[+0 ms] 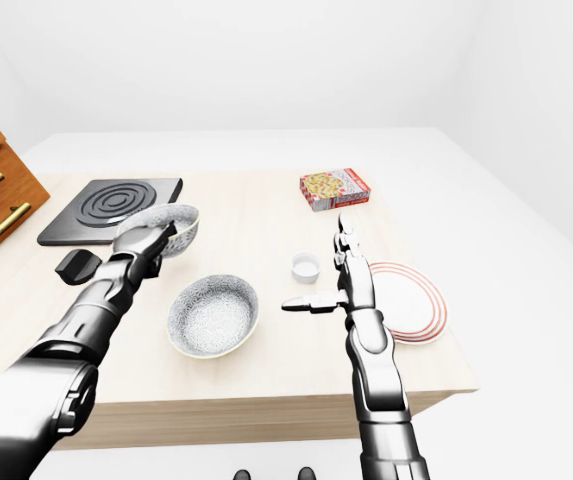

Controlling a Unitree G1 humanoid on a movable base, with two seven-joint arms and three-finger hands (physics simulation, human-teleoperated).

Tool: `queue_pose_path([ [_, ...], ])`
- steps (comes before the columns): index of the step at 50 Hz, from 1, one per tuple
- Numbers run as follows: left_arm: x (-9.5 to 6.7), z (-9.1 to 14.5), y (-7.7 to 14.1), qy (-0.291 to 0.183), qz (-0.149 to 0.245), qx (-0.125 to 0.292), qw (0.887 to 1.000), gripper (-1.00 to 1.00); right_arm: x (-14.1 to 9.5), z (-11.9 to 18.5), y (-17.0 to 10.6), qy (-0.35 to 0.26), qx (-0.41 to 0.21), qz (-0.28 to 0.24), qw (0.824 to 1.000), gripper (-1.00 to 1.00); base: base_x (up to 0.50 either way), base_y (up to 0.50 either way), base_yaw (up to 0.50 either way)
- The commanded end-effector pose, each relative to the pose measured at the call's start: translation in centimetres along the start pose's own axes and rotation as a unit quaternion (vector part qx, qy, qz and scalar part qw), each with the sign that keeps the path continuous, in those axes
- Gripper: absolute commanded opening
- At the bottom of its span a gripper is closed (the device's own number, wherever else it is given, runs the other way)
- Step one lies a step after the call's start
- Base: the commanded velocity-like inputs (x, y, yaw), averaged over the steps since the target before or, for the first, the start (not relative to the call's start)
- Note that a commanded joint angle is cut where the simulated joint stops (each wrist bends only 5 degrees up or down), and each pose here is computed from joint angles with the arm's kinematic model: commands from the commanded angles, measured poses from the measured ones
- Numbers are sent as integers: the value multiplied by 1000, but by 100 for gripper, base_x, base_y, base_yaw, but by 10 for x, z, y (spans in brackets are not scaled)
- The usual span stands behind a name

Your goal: Pick the akita bowl from table center and place it on the plate.

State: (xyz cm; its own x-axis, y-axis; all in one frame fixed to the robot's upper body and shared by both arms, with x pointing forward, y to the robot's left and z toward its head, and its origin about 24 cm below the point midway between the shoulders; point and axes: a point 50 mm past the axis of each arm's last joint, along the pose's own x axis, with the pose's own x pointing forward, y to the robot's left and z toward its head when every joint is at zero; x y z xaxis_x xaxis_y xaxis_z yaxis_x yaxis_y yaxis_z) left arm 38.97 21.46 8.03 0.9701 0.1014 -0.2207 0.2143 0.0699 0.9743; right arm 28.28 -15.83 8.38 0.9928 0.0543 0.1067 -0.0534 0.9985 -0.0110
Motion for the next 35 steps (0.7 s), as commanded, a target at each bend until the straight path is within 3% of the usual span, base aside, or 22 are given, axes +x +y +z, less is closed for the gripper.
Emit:
queue_pose_path([
  [1,-4,13,44,-42,39,-2,998,-100,0,0,1,0,0,1,1000,100,0,0,0],
  [9,-19,21,50,-66,35,0,997,-100,2,3,5,-6,-4,8,1000,100,0,0,0],
  [16,-28,29,48,-84,29,-3,996,-100,6,29,7,-56,-67,48,995,100,0,0,0],
  [24,-39,41,49,-110,28,0,994,-100,43,87,22,-129,-220,154,954,100,0,0,0],
  [29,-47,47,49,-125,27,6,992,-100,52,91,34,-110,-288,215,927,100,0,0,0],
  [35,-54,53,51,-137,29,13,990,-100,66,91,41,-81,-323,244,911,100,0,0,0],
])
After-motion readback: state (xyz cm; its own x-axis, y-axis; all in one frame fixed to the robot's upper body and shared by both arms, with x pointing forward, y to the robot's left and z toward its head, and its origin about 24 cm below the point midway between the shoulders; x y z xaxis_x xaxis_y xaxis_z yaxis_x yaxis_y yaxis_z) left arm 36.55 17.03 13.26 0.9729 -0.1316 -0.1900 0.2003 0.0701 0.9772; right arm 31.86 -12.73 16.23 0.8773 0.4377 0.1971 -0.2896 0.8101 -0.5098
